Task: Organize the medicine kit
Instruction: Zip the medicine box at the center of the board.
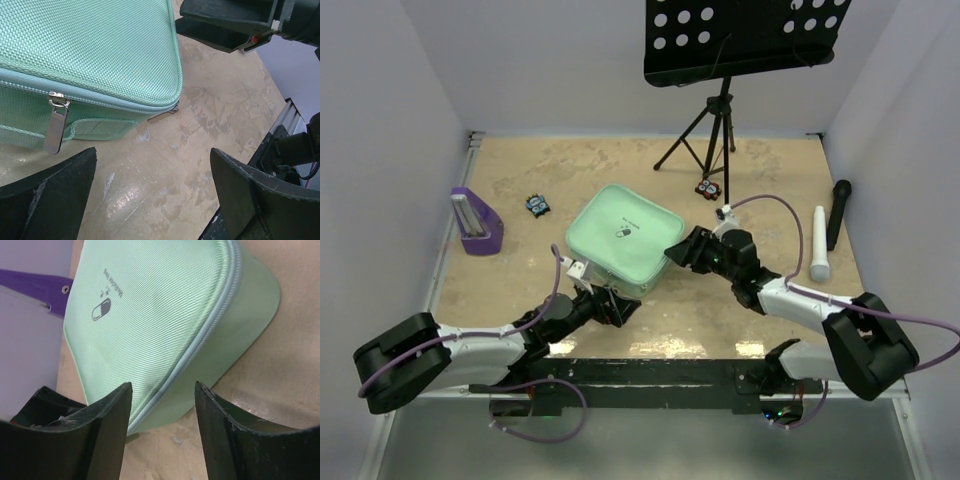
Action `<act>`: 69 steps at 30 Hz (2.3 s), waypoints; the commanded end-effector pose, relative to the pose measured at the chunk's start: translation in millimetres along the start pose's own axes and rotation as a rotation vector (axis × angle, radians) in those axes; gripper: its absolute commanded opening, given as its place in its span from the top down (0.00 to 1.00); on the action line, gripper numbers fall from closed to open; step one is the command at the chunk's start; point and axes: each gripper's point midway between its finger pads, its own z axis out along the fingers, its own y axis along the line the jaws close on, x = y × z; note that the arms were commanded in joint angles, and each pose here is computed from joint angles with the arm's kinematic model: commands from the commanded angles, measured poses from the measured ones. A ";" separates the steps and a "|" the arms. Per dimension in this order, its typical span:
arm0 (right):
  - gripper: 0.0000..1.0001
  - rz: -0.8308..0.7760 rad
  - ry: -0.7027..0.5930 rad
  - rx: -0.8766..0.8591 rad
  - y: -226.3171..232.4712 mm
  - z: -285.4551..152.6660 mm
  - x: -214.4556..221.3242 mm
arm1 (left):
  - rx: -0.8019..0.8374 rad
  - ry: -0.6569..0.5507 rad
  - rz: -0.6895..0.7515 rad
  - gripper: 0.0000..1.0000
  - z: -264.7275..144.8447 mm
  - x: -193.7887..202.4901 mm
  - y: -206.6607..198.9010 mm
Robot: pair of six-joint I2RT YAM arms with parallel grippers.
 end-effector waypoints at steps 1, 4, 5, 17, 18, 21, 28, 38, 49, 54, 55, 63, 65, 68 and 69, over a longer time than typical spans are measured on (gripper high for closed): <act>0.41 -0.127 0.032 -0.124 27.7 -12.4 8.4 | 0.069 -0.048 0.009 0.00 4.7 -14.9 -18.9; 0.41 -0.151 0.016 -0.163 36.3 -23.9 9.3 | 0.106 -0.052 0.004 0.00 6.0 -16.5 -26.9; 0.43 -0.154 0.017 -0.162 36.2 -25.8 9.9 | 0.118 -0.046 0.001 0.00 6.7 -15.4 -29.1; 0.38 -0.126 0.098 -0.372 66.8 -37.1 34.1 | 0.162 -0.058 -0.023 0.01 21.1 -17.1 -41.3; 0.37 -0.120 0.104 -0.382 68.6 -37.3 35.5 | 0.162 -0.065 -0.024 0.00 22.7 -19.3 -42.3; 0.35 -0.116 0.119 -0.402 72.5 -37.2 37.7 | 0.140 -0.092 -0.023 0.01 25.2 -24.5 -39.4; 0.32 -0.189 0.001 -0.364 77.9 -46.4 11.6 | 0.022 -0.185 -0.049 0.00 11.6 -43.2 -17.2; 0.31 -0.163 0.045 -0.234 52.6 -23.0 17.3 | -0.143 -0.212 -0.226 0.00 -20.7 -43.1 18.3; 0.34 -0.131 -0.099 -0.101 37.2 -22.7 -12.5 | -0.187 -0.255 -0.266 0.17 -28.8 -39.4 38.3; 0.39 -0.128 -0.144 0.091 11.1 -14.7 -35.1 | -0.449 -0.210 -0.200 0.19 -33.3 -45.4 67.6; 0.40 -0.125 -0.170 0.116 8.1 -16.9 -42.3 | -0.496 -0.212 -0.191 0.20 -37.5 -47.4 73.2; 0.39 -0.165 -0.350 0.185 9.5 -15.4 -110.4 | -0.603 -0.304 -0.202 0.22 -61.3 -61.4 98.0; 0.40 -0.167 -0.333 0.193 5.2 -4.9 -111.9 | -0.586 -0.330 -0.211 0.22 -55.8 -70.4 96.1; 0.41 -0.144 -0.322 0.191 -0.2 6.1 -107.7 | -0.624 -0.299 -0.200 0.22 -48.0 -72.3 105.8; 0.41 -0.139 -0.319 0.200 -2.3 9.0 -107.0 | -0.637 -0.284 -0.201 0.22 -45.5 -71.2 109.3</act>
